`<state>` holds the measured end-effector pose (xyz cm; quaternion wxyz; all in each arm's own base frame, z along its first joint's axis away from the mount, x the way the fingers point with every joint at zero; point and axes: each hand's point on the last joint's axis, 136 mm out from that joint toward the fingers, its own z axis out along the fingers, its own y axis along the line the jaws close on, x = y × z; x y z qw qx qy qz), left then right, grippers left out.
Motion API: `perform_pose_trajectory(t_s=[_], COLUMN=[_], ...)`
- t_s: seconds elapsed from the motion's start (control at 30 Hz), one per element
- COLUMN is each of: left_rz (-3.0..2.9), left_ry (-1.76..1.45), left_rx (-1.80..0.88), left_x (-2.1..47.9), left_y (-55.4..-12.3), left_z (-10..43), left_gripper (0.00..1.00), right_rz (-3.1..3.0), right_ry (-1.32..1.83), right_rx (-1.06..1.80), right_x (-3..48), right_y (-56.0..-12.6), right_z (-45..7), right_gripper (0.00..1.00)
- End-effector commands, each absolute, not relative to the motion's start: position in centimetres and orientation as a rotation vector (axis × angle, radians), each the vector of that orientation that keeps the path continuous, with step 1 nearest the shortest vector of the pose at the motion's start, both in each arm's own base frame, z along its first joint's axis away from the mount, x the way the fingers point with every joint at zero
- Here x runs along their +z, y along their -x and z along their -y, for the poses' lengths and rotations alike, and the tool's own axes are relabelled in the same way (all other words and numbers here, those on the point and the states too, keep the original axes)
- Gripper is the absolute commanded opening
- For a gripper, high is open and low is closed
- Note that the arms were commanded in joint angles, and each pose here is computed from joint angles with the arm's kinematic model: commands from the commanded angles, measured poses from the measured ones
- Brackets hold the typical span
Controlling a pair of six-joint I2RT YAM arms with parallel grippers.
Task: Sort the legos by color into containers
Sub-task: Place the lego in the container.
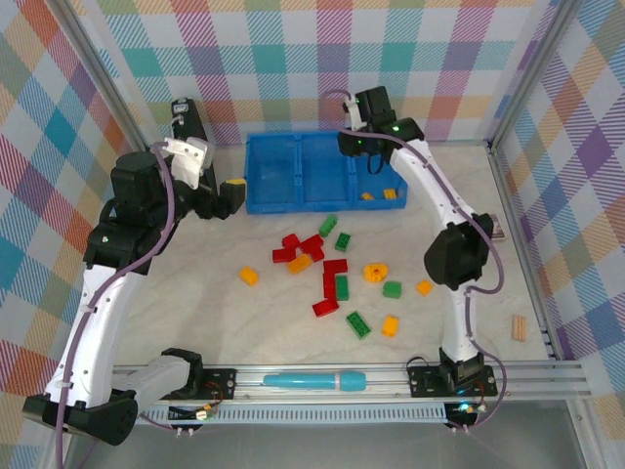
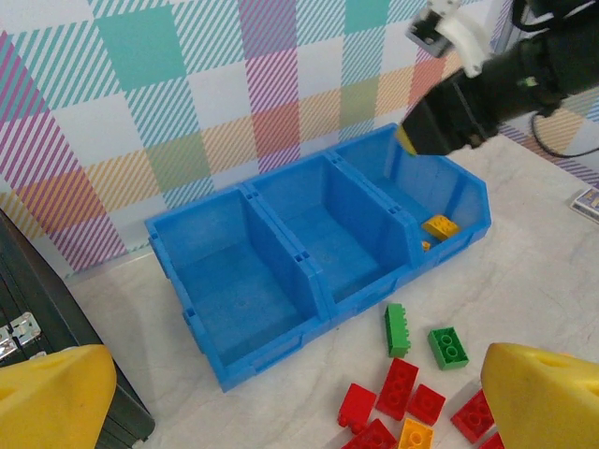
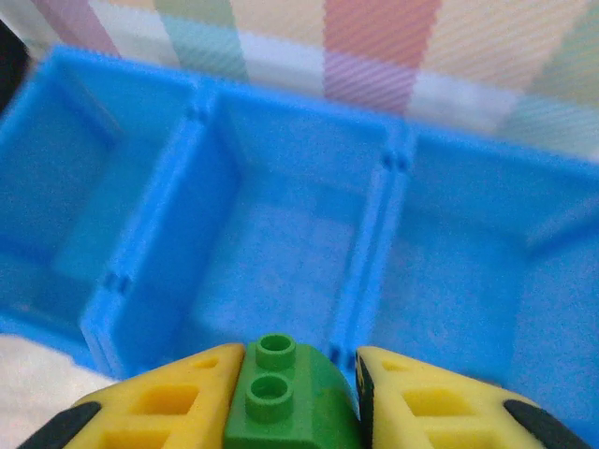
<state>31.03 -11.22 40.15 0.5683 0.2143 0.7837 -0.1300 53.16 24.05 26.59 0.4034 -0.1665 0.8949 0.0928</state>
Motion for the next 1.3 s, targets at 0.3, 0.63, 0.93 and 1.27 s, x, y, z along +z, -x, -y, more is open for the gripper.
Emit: perform_pose_trajectory(t_s=[0.3,0.63,0.93,1.27], left_rz=[-1.805,-1.819,-1.808,-1.792], left_ry=[-0.514,-0.515,-0.517,-0.519], left_rx=[-0.277,-0.290,-0.297,-0.300], left_x=[40.8,40.5,40.8,40.9], left_y=[-31.1,-31.5,-31.2,-31.0], left_z=[11.2,11.4,11.4,11.5], left_gripper=[1.00,1.00,1.00,1.00], right_rz=[-2.305,-2.397,-2.340,-2.472], right_ry=[0.550,0.573,0.595,0.665], right_rx=[0.297,0.295,0.310,0.288], right_x=[15.9,10.4,16.1,20.0], right_y=[-58.0,-57.2,-55.4,-45.8], right_z=[-29.7,-31.2,-31.1,-26.5], right_gripper=[0.36,0.44,0.50,0.61])
